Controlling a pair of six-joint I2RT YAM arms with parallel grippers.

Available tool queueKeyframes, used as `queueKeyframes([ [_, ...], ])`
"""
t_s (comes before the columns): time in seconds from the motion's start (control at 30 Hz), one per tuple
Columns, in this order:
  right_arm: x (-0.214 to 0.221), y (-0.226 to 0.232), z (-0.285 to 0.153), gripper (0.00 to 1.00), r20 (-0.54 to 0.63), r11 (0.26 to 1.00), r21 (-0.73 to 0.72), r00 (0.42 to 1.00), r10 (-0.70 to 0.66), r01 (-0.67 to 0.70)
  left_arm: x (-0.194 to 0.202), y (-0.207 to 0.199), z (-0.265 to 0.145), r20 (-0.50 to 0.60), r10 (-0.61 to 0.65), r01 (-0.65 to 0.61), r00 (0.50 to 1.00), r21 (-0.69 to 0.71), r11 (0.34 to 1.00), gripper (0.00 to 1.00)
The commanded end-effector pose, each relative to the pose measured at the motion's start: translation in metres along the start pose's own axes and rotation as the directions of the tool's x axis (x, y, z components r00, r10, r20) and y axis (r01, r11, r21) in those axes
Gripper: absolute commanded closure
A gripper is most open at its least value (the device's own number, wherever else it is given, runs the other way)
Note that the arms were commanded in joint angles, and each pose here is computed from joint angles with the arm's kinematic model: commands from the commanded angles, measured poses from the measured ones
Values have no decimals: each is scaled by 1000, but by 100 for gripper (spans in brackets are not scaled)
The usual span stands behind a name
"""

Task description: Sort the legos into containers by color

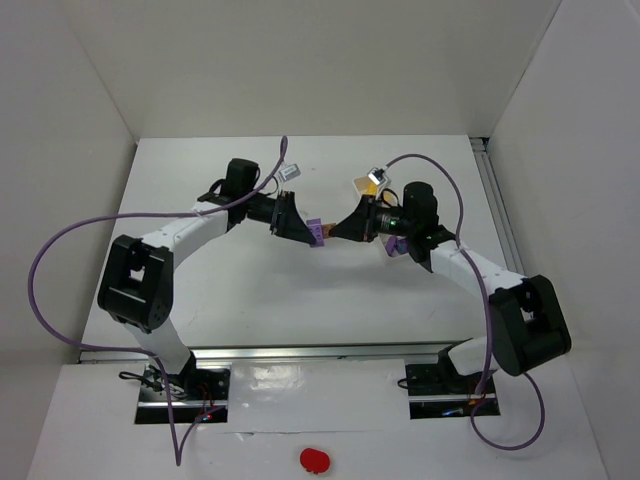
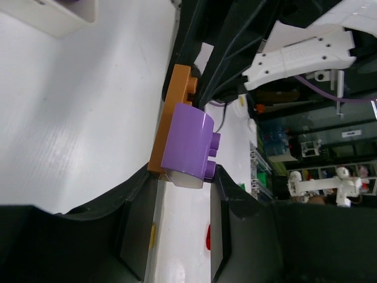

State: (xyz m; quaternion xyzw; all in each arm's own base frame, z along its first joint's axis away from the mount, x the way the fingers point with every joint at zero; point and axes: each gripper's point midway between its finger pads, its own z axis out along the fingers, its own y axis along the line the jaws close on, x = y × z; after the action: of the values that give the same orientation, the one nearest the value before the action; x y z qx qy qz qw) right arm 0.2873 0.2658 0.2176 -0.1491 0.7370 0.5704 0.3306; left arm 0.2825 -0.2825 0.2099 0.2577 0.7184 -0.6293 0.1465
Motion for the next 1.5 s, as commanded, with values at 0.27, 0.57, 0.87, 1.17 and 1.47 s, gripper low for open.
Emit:
queueKeyframes([
  [0.27, -32, -56, -16, 100, 154, 842, 538, 986, -58, -34, -19, 30, -17, 67, 26, -2, 997, -332, 943, 0],
  [0.57, -28, -50, -11, 100, 139, 777, 629, 983, -121, 7, -36, 41, -16, 191, 22, 83, 981, -526, 846, 10],
  [0.87, -30, -45, -6, 100, 119, 773, 633, 983, -143, 36, -34, 62, 4, 183, -36, 132, 982, -544, 828, 10],
  [1.17, -28, -33, 1, 100, 91, 796, 601, 984, -156, 70, -44, 66, 15, 187, -39, 129, 982, -500, 856, 20],
  [1.47, -26, -32, 3, 100, 72, 802, 592, 986, -153, 81, -44, 71, 26, 164, -45, 118, 985, -465, 878, 35],
])
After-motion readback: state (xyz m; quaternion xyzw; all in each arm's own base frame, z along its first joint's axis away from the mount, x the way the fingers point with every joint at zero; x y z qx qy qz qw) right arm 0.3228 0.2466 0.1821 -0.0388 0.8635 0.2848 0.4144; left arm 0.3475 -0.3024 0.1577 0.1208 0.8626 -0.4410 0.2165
